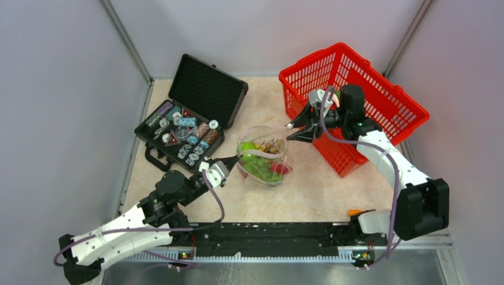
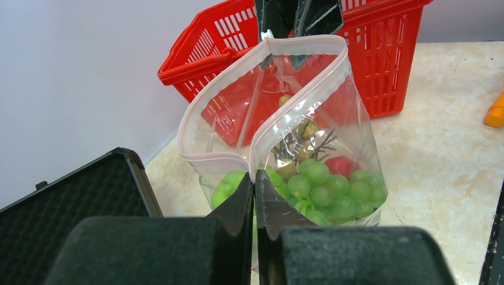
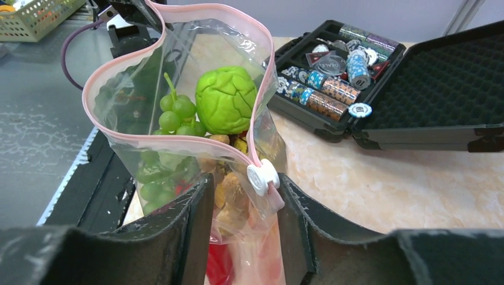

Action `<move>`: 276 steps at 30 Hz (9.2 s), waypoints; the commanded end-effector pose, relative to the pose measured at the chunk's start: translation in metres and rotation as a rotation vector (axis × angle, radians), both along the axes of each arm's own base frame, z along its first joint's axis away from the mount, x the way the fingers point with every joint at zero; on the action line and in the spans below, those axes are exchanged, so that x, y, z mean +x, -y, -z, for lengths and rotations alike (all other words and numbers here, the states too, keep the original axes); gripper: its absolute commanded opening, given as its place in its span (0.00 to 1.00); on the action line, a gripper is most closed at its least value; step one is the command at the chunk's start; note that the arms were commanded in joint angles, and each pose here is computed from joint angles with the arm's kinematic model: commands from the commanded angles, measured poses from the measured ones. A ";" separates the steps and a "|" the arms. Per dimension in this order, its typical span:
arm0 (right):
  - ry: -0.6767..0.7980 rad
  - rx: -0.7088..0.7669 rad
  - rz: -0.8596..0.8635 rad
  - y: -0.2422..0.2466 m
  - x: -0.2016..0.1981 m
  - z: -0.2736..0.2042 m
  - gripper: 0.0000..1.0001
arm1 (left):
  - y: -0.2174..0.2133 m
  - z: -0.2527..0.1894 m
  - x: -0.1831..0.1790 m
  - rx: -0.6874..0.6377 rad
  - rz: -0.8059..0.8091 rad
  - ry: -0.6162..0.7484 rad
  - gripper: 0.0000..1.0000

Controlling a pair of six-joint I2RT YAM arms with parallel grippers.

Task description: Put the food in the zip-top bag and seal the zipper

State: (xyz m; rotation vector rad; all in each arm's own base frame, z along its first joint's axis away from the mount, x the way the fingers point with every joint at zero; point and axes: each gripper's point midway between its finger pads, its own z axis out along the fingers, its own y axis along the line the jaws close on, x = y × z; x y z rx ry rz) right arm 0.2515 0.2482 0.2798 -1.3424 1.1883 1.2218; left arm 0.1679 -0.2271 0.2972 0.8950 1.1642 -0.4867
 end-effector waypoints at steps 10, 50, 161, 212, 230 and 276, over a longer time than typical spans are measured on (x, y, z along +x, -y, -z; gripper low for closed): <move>0.030 0.013 -0.030 -0.009 -0.004 -0.007 0.25 | -0.007 -0.027 -0.001 -0.096 -0.012 0.042 0.00; 0.040 -0.011 0.242 0.021 0.014 -0.030 0.00 | -0.064 -0.032 0.024 -0.209 -0.314 0.023 0.00; -0.039 -0.083 0.324 0.007 -0.032 0.004 0.00 | 0.125 -0.003 0.059 0.101 0.501 -0.263 0.00; -0.038 -0.112 0.269 0.008 -0.044 0.020 0.00 | 0.160 -0.010 0.041 0.092 0.744 -0.404 0.33; -0.042 -0.122 0.283 0.009 -0.042 0.024 0.00 | 0.162 -0.020 0.041 0.046 0.730 -0.386 0.07; -0.025 -0.288 0.299 0.004 -0.032 0.030 0.02 | 0.140 0.022 0.042 0.226 0.625 -0.416 0.00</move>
